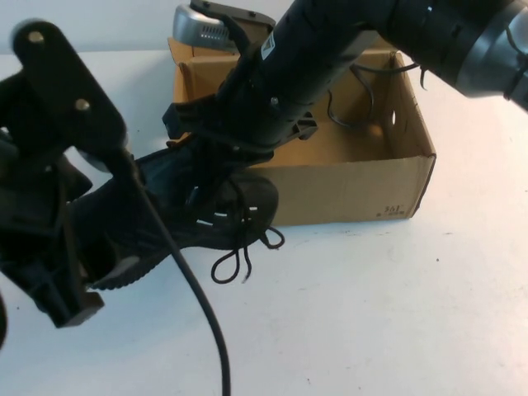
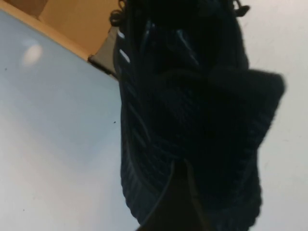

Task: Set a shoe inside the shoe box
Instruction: Hand over the shoe

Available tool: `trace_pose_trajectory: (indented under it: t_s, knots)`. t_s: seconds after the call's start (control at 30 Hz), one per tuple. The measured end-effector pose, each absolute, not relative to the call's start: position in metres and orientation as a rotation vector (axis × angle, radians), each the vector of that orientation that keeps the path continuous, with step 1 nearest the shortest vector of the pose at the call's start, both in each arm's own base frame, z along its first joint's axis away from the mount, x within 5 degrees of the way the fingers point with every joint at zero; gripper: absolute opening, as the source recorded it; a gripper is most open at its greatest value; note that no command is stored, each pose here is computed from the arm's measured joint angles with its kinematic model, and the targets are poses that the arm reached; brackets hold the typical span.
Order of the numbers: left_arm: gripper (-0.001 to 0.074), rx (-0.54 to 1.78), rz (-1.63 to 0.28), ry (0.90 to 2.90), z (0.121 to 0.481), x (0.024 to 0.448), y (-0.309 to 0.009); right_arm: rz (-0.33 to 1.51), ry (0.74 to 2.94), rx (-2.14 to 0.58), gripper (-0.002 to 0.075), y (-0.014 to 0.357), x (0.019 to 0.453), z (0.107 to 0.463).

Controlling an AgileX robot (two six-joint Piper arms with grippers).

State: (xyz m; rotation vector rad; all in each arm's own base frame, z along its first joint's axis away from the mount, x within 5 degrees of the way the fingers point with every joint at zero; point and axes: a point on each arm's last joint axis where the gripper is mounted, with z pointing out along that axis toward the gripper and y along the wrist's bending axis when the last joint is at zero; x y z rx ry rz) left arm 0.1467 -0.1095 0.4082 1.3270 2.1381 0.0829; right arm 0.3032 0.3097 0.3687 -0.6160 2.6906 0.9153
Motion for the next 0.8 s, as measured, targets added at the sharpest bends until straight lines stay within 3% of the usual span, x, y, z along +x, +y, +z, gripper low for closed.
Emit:
trace_pose_trajectory:
  t_s: [0.37,0.47,0.57,0.67,0.8]
  knots:
    - [0.0528,1.383,0.187,2.224,0.384,0.172,-0.134,0.920,2.676,-0.650,0.0001,0.310,0.303,0.369]
    - [0.0492,1.378,0.211,2.259,0.376,0.180,-0.140,0.917,2.674,-0.658,0.0001,0.310,0.303,0.368]
    - [0.0349,1.377,0.232,2.277,0.372,0.185,-0.142,0.913,2.665,-0.679,0.0001,0.310,0.303,0.368]
    - [0.0137,1.374,0.229,2.274,0.372,0.185,-0.143,0.918,2.659,-0.692,0.0001,0.311,0.303,0.369]
    - [0.0041,1.367,0.227,2.278,0.372,0.185,-0.143,0.917,2.650,-0.713,0.0001,0.311,0.303,0.369]
